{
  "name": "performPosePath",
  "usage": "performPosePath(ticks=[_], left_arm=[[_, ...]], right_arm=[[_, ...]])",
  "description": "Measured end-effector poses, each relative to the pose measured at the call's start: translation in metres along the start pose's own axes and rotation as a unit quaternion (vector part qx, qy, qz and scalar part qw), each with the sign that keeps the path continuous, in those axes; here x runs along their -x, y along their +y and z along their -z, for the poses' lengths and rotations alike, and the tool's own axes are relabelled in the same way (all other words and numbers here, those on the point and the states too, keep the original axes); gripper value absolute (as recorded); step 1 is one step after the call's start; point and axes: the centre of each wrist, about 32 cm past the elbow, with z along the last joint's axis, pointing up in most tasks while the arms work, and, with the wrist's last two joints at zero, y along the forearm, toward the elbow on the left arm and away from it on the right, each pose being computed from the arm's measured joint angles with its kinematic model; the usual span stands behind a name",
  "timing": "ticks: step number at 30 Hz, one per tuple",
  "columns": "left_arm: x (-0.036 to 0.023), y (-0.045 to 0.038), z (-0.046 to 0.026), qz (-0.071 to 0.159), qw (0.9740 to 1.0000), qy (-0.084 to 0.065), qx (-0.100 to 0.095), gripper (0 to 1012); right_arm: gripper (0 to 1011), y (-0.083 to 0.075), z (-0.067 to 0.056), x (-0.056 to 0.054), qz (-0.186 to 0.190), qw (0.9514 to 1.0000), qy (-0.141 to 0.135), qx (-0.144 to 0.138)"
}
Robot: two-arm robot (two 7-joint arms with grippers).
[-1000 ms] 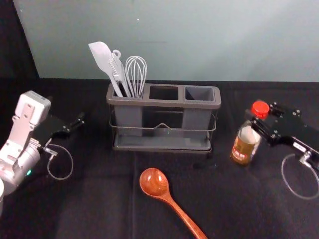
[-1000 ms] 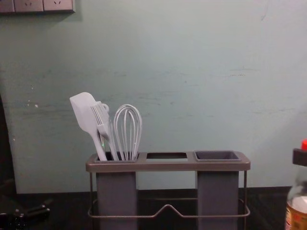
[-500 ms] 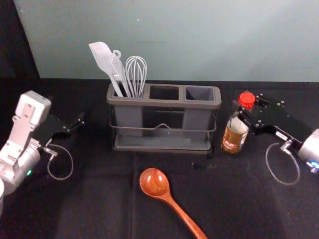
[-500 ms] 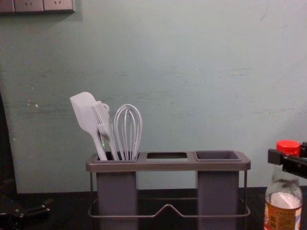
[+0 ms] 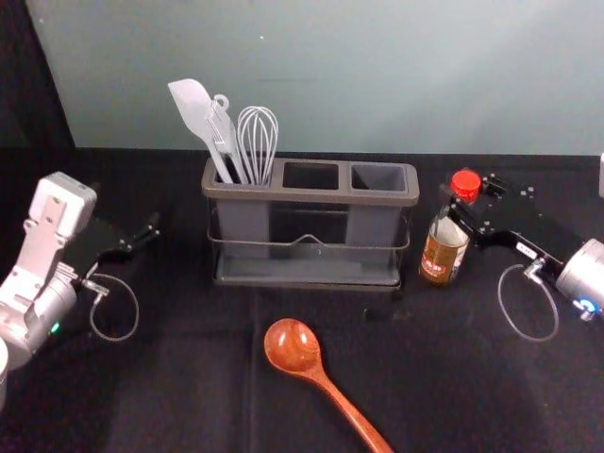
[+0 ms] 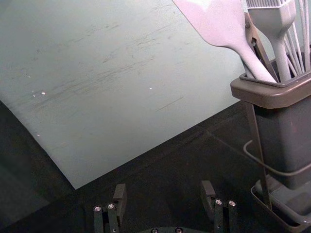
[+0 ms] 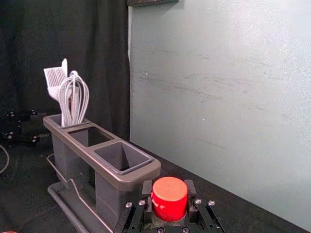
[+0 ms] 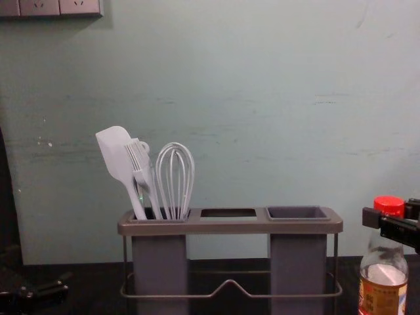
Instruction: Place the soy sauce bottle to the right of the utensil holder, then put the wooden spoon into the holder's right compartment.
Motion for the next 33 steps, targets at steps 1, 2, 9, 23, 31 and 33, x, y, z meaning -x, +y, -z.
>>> performPosePath(ticks=[1,2,9,23,31,33], left_arm=[[0.0000,0.0000,0.0000,0.000,1.0000,0.000,0.000,1005],[0.0000,0.0000,0.0000,0.000,1.0000,0.000,0.000,1005],[0.0000,0.0000,0.0000,0.000,1.0000,0.000,0.000,1005],[0.0000,0.0000,0.0000,0.000,1.0000,0.000,0.000,1005],[0.0000,0.0000,0.0000,0.000,1.0000,0.000,0.000,1005],[0.0000,0.0000,0.0000,0.000,1.0000,0.000,0.000,1005]], right_arm=[[385,0.0002,0.0003,-0.0002,0.000,1.0000,0.000,0.000],[385,0.0004,0.0006,-0.0004,0.001,1.0000,0.000,0.000],[385,0.0011,0.0013,-0.0009,0.002,1.0000,0.000,0.002],[585,0.0008,0.0008,-0.0012,0.002,1.0000,0.000,0.002],[818,0.0006,0.0008,-0.0011,0.002,1.0000,0.000,0.002],[893,0.0005,0.0008,-0.0011,0.002,1.0000,0.000,0.002]])
